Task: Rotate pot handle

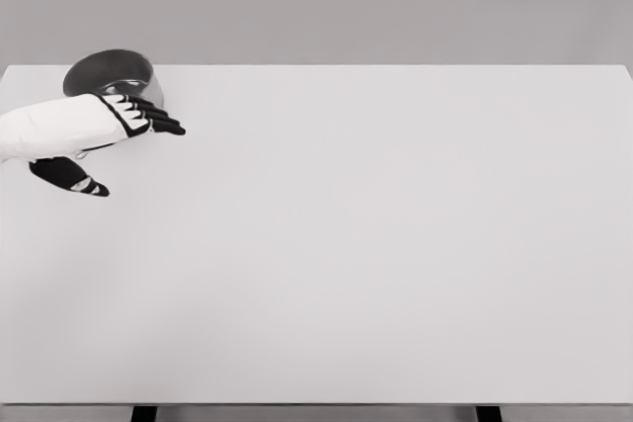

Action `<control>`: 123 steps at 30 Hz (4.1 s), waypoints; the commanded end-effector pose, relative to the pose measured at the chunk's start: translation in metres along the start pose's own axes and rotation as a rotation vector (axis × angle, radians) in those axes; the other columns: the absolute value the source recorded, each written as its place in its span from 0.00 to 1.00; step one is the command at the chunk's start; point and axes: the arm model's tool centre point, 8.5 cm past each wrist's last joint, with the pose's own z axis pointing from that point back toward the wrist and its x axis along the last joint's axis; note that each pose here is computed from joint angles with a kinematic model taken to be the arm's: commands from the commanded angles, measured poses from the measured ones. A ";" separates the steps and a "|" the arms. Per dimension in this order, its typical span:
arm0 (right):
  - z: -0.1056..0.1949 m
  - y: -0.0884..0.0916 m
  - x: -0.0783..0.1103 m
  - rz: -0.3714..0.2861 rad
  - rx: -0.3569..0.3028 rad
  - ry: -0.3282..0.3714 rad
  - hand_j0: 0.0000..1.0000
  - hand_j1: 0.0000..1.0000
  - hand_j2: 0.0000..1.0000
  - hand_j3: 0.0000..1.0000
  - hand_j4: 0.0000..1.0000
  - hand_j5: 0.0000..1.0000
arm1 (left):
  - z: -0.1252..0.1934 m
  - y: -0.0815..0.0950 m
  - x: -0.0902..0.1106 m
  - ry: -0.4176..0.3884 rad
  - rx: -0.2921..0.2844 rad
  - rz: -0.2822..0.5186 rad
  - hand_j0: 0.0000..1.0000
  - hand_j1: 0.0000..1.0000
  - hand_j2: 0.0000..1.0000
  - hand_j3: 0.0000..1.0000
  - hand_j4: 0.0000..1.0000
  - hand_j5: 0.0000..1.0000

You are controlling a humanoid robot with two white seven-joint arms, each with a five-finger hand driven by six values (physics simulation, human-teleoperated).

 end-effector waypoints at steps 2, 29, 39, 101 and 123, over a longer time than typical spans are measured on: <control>0.000 0.000 -0.001 -0.003 0.000 0.003 1.00 1.00 1.00 1.00 1.00 1.00 | -0.001 0.000 0.002 -0.009 0.004 0.002 1.00 1.00 1.00 1.00 1.00 1.00; -0.001 0.003 -0.003 -0.005 0.007 0.006 1.00 1.00 1.00 1.00 1.00 1.00 | -0.081 0.016 -0.048 0.437 -0.030 0.443 1.00 1.00 1.00 1.00 1.00 1.00; -0.001 0.003 -0.003 -0.005 0.007 0.006 1.00 1.00 1.00 1.00 1.00 1.00 | -0.050 0.001 -0.079 0.582 -0.022 0.409 1.00 1.00 1.00 1.00 1.00 1.00; -0.001 0.003 -0.003 -0.005 0.005 0.006 1.00 1.00 1.00 1.00 1.00 1.00 | -0.014 -0.048 -0.166 0.967 0.091 0.266 1.00 1.00 1.00 1.00 1.00 1.00; -0.001 0.003 -0.003 -0.005 0.005 0.006 1.00 1.00 1.00 1.00 1.00 1.00 | -0.048 -0.045 -0.198 1.087 0.149 0.239 1.00 1.00 1.00 1.00 1.00 1.00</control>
